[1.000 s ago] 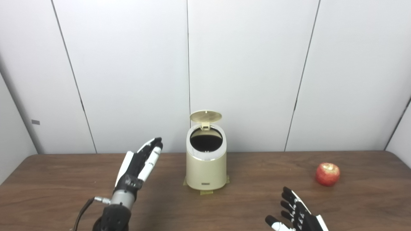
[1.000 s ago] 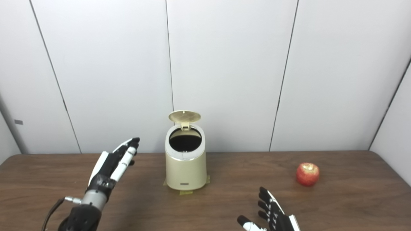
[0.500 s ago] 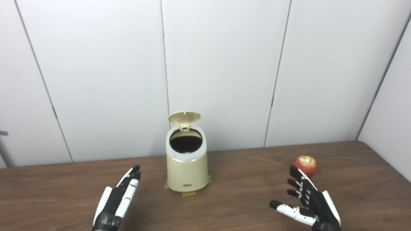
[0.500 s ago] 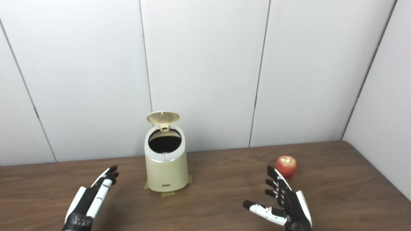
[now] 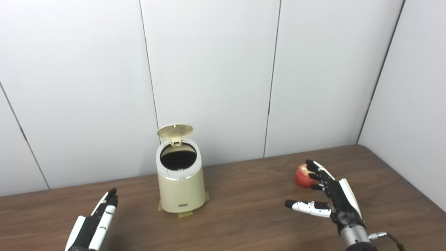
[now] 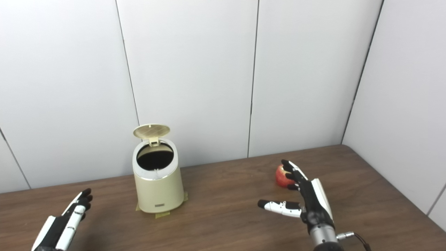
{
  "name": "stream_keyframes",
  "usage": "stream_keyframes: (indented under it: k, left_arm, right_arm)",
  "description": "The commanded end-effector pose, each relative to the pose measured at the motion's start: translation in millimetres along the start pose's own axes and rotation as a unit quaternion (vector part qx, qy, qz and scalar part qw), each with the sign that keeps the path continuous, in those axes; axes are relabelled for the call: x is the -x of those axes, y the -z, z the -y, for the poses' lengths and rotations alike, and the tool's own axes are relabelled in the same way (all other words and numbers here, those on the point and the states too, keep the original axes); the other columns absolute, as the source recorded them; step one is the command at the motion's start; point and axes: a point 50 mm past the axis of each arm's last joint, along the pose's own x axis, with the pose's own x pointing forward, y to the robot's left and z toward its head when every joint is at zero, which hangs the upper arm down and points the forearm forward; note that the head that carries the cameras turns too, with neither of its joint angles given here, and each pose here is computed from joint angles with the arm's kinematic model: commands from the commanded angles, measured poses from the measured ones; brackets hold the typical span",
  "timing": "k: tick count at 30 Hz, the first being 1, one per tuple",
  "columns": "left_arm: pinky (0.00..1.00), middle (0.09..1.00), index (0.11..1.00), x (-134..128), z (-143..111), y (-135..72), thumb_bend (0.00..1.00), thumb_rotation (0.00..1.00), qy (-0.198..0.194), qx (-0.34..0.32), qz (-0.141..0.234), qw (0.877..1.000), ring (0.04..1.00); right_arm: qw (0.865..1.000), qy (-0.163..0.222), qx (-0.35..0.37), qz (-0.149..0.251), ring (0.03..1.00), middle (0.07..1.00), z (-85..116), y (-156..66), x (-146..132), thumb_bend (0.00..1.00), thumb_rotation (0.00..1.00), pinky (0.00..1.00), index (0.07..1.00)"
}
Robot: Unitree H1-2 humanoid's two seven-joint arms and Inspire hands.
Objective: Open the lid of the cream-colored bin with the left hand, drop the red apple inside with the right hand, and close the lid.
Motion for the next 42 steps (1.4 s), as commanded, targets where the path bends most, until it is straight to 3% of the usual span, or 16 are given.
stream_keyframes:
  k: [1,7,11,16,24,32,42]
  left_arm:
    - [0.99,0.968,0.989,-5.4,-9.5,-18.0,0.47,1.00,-0.003,-0.007,0.038,0.999,0.971]
    - [1.00,0.968,0.980,-1.8,-14.6,-14.7,0.50,1.00,-0.006,-0.017,0.021,1.000,0.981]
    - [1.00,0.979,0.987,0.2,-15.8,-14.2,0.48,1.00,-0.005,-0.015,0.022,1.000,0.987]
    - [1.00,0.983,0.990,1.2,-16.3,-14.3,0.44,1.00,-0.005,-0.006,0.026,1.000,0.985]
    - [1.00,0.972,0.983,3.6,-16.5,-18.0,0.43,1.00,-0.003,-0.016,0.031,0.999,0.983]
    - [1.00,0.966,0.980,5.1,-17.8,-20.9,0.40,1.00,-0.005,-0.006,0.034,0.999,0.970]
    - [1.00,0.955,0.974,7.7,-19.4,-23.2,0.40,1.00,-0.007,-0.009,0.037,0.999,0.963]
  right_arm:
    - [0.998,0.027,0.030,0.041,0.848,0.881,18.7,-18.7,-19.8,0.82,0.18,0.70,0.855]
    - [0.996,0.034,0.062,0.049,0.837,0.865,30.8,-17.9,-35.4,0.85,0.14,0.72,0.845]
    - [0.993,0.031,0.105,0.048,0.875,0.893,38.6,-18.9,-46.2,0.89,0.21,0.79,0.861]
    - [0.983,0.029,0.172,0.057,0.875,0.901,46.4,-30.8,-64.8,0.91,0.11,0.75,0.856]
    - [0.966,0.015,0.253,0.051,0.902,0.898,58.7,-38.6,-95.7,0.91,0.08,0.80,0.860]
    - [0.943,-0.031,0.329,0.034,0.891,0.893,63.0,-46.5,-125.2,0.90,0.06,0.75,0.862]
    - [0.919,-0.094,0.382,-0.021,0.893,0.896,62.1,-54.2,-157.1,0.91,0.07,0.73,0.861]
